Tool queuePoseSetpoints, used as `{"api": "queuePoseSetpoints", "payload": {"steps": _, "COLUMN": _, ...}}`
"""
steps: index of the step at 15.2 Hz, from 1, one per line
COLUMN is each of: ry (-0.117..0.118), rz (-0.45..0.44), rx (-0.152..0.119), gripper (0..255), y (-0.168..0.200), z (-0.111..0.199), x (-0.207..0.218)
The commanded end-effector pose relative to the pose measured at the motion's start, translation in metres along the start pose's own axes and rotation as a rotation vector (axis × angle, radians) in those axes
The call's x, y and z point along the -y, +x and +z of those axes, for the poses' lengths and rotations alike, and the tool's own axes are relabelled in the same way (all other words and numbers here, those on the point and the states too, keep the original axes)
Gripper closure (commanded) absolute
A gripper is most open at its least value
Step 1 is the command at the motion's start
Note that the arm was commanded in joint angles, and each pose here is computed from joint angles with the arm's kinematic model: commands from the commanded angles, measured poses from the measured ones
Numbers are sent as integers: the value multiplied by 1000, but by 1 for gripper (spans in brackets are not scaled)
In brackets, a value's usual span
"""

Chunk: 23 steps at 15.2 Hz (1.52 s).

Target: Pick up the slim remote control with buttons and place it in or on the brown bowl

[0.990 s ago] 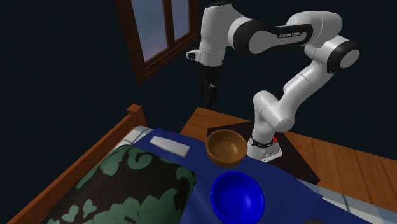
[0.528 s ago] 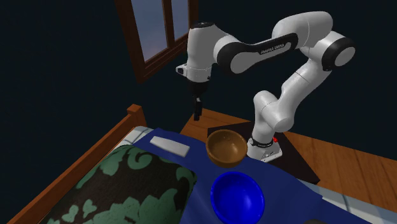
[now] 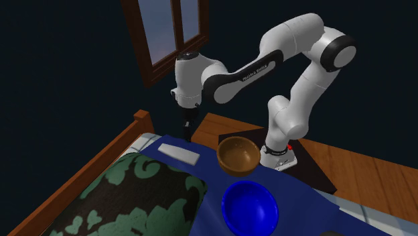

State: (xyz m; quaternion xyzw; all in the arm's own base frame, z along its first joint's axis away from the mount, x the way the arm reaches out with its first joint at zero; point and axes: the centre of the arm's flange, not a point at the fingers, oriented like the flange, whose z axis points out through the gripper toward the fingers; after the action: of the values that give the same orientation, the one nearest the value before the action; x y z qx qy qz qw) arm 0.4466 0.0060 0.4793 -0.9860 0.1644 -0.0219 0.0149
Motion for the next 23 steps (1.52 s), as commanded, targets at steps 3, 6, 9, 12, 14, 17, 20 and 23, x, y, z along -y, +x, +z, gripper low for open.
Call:
{"api": "queuePoseSetpoints", "payload": {"steps": 3, "ry": -19, "rz": 114, "rx": 16, "gripper": 0, "y": 33, "z": 46, "x": 2}}
{"api": "queuePoseSetpoints", "payload": {"steps": 6, "ry": -34, "rz": 197, "rx": 29, "gripper": 0, "y": 57, "z": 79, "x": 1}}
{"api": "queuePoseSetpoints", "payload": {"steps": 9, "ry": -48, "rz": 281, "rx": 41, "gripper": 0, "y": 81, "z": 112, "x": -3}}
{"api": "queuePoseSetpoints", "payload": {"steps": 12, "ry": -48, "rz": 283, "rx": 42, "gripper": 0, "y": 81, "z": 123, "x": -3}}
{"api": "queuePoseSetpoints", "payload": {"steps": 14, "ry": -48, "rz": 283, "rx": 42, "gripper": 0, "y": 80, "z": 134, "x": -4}}
{"api": "queuePoseSetpoints", "payload": {"steps": 17, "ry": -48, "rz": 283, "rx": 42, "gripper": 0, "y": 79, "z": 153, "x": -4}}
{"api": "queuePoseSetpoints", "payload": {"steps": 20, "ry": -48, "rz": 283, "rx": 42, "gripper": 0, "y": 79, "z": 153, "x": -4}}
{"api": "queuePoseSetpoints", "payload": {"steps": 23, "ry": -48, "rz": 283, "rx": 42, "gripper": 0, "y": 79, "z": 153, "x": -4}}
